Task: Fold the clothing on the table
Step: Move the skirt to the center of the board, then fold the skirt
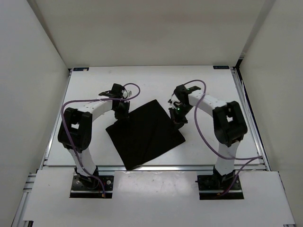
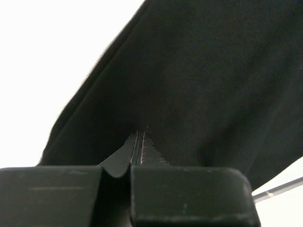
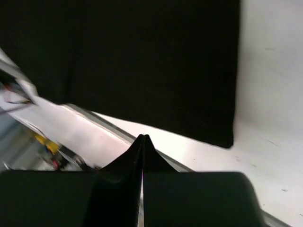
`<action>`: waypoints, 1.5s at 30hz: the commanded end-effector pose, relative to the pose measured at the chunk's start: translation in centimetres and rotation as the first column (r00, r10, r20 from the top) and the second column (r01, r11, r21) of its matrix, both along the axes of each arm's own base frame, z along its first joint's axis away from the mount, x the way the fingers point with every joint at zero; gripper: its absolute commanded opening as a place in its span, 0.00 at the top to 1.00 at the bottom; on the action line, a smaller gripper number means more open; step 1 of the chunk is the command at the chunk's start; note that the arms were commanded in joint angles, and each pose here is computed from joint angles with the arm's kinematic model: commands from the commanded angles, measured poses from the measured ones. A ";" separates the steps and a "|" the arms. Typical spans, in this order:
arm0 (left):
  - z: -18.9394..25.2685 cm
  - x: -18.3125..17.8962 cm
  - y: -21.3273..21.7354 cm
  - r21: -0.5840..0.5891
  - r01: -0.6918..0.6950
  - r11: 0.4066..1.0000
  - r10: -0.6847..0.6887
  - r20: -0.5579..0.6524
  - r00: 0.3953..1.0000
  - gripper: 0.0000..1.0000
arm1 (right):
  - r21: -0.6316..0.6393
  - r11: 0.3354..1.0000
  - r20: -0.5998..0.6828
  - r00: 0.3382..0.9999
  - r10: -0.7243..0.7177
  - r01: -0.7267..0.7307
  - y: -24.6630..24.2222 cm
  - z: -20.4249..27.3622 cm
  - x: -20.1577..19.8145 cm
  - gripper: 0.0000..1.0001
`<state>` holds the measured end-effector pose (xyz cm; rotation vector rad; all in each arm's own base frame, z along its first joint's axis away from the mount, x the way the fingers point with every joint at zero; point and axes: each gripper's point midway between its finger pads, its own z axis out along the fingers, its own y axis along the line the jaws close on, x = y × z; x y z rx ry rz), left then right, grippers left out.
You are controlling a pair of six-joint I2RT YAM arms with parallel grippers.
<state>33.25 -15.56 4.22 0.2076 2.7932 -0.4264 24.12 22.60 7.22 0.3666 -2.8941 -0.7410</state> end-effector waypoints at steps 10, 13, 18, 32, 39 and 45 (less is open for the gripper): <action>1.7 -0.2 -0.2 -0.029 0.006 1.000 -0.004 0.052 0.999 1.00 | -0.320 0.945 -0.107 0.988 -0.110 0.070 -5.7 -6.0 1.1 1.00; 2.4 -0.5 -0.1 -0.045 0.002 0.999 0.001 0.055 0.998 1.00 | -0.323 0.932 -0.075 0.978 -0.196 0.162 -7.2 -6.2 4.8 1.00; 3.2 -1.3 0.1 -0.076 -0.009 0.997 0.014 0.063 0.998 1.00 | -0.308 0.916 -0.026 0.961 -0.276 0.255 -8.1 -5.9 12.0 1.00; 1.7 -3.8 -2.0 -0.152 0.035 0.988 -0.039 -0.020 0.999 1.00 | -0.093 0.895 0.393 0.842 -0.369 0.436 -8.4 -2.8 25.0 1.00; 2.4 -2.5 -0.9 -0.188 0.044 0.981 -0.039 0.029 0.999 0.54 | 0.026 0.926 0.621 0.720 -0.310 0.376 -6.6 8.7 23.3 0.59; 2.0 -2.4 -1.3 -0.204 0.040 0.978 -0.034 0.032 0.999 0.67 | -0.131 0.934 0.540 0.814 -0.214 0.332 -6.3 8.1 14.9 0.57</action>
